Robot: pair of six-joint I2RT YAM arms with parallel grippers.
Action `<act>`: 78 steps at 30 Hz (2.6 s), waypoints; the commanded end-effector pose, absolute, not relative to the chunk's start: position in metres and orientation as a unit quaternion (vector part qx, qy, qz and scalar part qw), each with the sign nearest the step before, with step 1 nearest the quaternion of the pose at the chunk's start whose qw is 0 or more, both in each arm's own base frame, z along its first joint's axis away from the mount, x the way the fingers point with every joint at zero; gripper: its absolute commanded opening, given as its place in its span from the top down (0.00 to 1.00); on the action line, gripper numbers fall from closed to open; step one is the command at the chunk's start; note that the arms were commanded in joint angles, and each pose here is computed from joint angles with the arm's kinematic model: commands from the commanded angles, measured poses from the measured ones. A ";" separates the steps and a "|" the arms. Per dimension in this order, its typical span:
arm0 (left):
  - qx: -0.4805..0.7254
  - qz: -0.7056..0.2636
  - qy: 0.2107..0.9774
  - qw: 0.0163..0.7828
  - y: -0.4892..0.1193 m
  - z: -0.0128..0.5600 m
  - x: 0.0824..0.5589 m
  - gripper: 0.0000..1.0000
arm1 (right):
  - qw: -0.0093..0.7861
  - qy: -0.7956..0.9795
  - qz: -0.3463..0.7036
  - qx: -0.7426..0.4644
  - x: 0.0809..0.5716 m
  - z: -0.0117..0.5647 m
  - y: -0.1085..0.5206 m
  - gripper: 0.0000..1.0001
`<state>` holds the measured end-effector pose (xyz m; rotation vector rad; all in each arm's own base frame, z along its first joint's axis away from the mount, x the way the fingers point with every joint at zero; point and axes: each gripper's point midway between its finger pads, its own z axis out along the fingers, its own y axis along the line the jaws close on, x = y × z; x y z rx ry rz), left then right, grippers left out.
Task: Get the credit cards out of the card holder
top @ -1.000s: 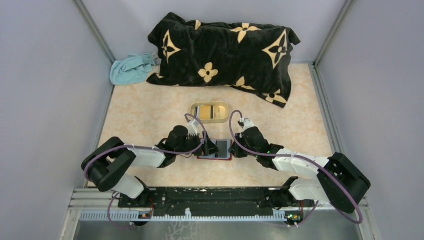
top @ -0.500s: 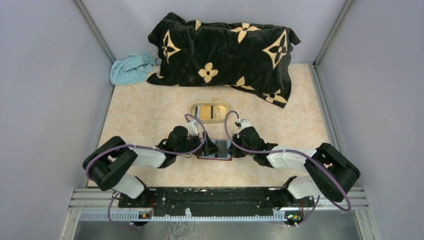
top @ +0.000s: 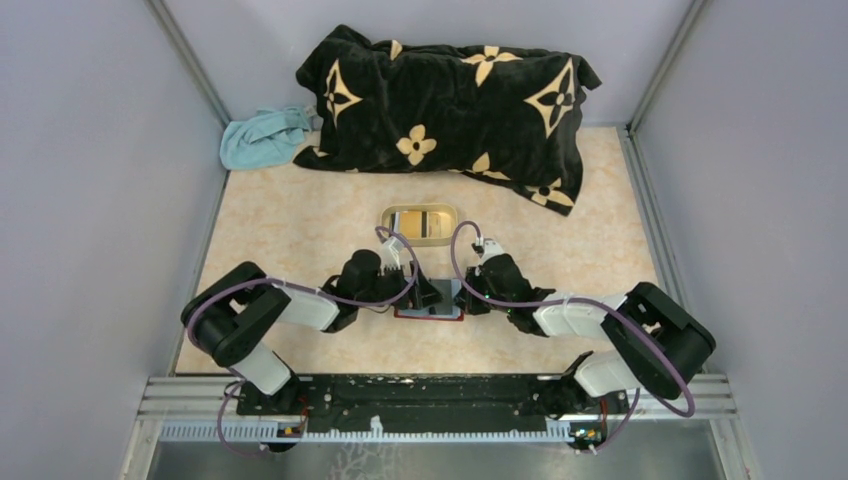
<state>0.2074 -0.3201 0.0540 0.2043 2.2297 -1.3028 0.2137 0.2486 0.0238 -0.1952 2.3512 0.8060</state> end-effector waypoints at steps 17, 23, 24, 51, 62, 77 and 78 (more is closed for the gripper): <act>0.068 -0.475 0.837 0.263 -0.315 0.046 0.203 0.90 | 0.306 0.902 0.296 -0.064 0.208 0.006 0.241 1.00; 0.068 -0.466 0.837 0.278 -0.307 0.047 0.203 0.92 | 0.303 0.905 0.292 -0.064 0.207 0.001 0.239 1.00; 0.067 -0.459 0.840 0.282 -0.305 0.047 0.205 0.90 | 0.304 0.905 0.292 -0.064 0.208 0.001 0.239 1.00; 0.066 -0.448 0.843 0.291 -0.285 0.054 0.204 1.00 | 0.296 0.908 0.291 -0.064 0.207 -0.007 0.241 1.00; 0.067 -0.406 0.856 0.313 -0.247 0.069 0.221 1.00 | 0.297 0.907 0.291 -0.068 0.210 -0.006 0.244 1.00; 0.090 -0.507 0.783 0.350 -0.245 0.134 0.217 1.00 | 0.413 0.814 0.398 -0.097 0.225 0.102 0.267 0.62; 0.100 -0.528 0.770 0.342 -0.249 0.140 0.211 1.00 | 0.419 0.802 0.412 -0.101 0.224 0.112 0.270 0.49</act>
